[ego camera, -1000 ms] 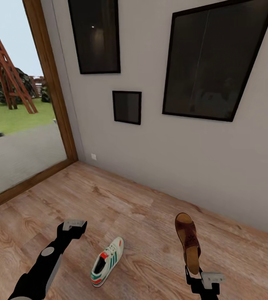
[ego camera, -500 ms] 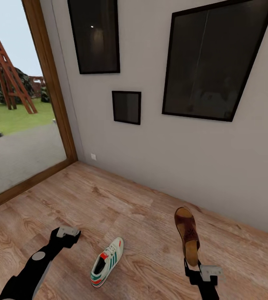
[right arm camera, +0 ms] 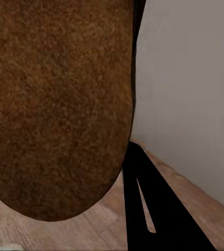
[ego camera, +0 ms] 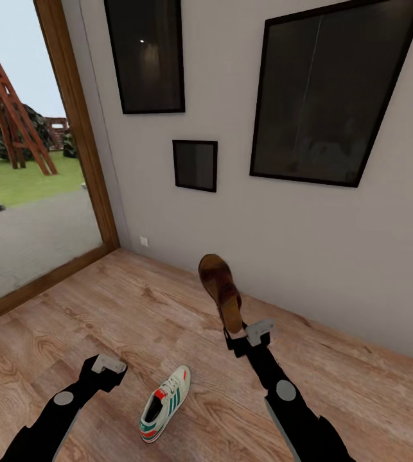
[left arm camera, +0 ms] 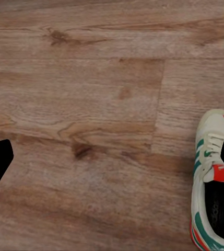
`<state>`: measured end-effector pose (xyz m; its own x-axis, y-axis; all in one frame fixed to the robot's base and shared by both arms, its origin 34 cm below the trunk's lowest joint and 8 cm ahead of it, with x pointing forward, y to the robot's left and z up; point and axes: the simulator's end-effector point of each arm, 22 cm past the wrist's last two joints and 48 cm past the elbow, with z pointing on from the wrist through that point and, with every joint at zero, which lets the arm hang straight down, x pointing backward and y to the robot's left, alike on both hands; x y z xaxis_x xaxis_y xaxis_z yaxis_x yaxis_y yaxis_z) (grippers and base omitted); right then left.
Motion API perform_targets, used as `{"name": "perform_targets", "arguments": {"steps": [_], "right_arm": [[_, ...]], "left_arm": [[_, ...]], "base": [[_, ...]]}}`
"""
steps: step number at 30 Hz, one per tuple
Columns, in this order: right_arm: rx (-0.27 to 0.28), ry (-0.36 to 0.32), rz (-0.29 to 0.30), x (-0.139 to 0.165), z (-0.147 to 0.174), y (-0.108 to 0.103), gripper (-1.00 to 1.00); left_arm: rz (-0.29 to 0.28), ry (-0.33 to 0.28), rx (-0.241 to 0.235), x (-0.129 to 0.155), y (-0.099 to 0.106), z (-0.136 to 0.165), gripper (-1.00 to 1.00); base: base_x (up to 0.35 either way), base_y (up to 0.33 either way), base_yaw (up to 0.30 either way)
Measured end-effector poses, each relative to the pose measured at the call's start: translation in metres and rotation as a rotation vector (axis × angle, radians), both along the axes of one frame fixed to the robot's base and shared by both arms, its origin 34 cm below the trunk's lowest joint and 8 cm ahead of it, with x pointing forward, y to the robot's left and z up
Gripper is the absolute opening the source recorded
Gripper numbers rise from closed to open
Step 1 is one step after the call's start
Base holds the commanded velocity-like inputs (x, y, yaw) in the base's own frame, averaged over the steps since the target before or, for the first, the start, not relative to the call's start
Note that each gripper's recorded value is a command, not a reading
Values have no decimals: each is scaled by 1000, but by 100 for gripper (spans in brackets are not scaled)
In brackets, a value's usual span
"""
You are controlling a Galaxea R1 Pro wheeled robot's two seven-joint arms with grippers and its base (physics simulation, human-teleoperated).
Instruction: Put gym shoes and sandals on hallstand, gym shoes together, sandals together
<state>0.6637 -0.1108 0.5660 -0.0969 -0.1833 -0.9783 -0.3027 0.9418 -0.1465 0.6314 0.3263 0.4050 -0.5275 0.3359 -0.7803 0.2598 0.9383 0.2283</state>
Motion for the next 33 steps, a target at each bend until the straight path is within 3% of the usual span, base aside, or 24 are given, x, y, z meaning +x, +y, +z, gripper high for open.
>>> {"name": "perform_targets", "arguments": {"steps": [2, 7, 8, 17, 22, 33], "right_arm": [[-2, 24, 49, -3, 8, 15, -100], [20, 62, 274, -25, 60, 72, -100], [19, 58, 288, -28, 64, 75, -100], [24, 55, 312, -37, 53, 78, -100], [59, 71, 361, -47, 43, 86, -100], [69, 95, 360, -48, 18, 84, -100]], "left_arm": [[1, 1, 1, 0, 1, 0, 100], [2, 3, 1, -1, 1, -3, 100], [2, 4, 0, -2, 0, -5, 100], [4, 3, -2, -7, -1, -25, 100], [2, 3, -6, -10, -4, -37, 100], [-1, 24, -6, -16, -5, -62, 100]], "base": [[0, 0, 0], [0, 0, 0], [0, 0, 0], [0, 0, 0], [0, 0, 0], [0, 0, 0]]}}
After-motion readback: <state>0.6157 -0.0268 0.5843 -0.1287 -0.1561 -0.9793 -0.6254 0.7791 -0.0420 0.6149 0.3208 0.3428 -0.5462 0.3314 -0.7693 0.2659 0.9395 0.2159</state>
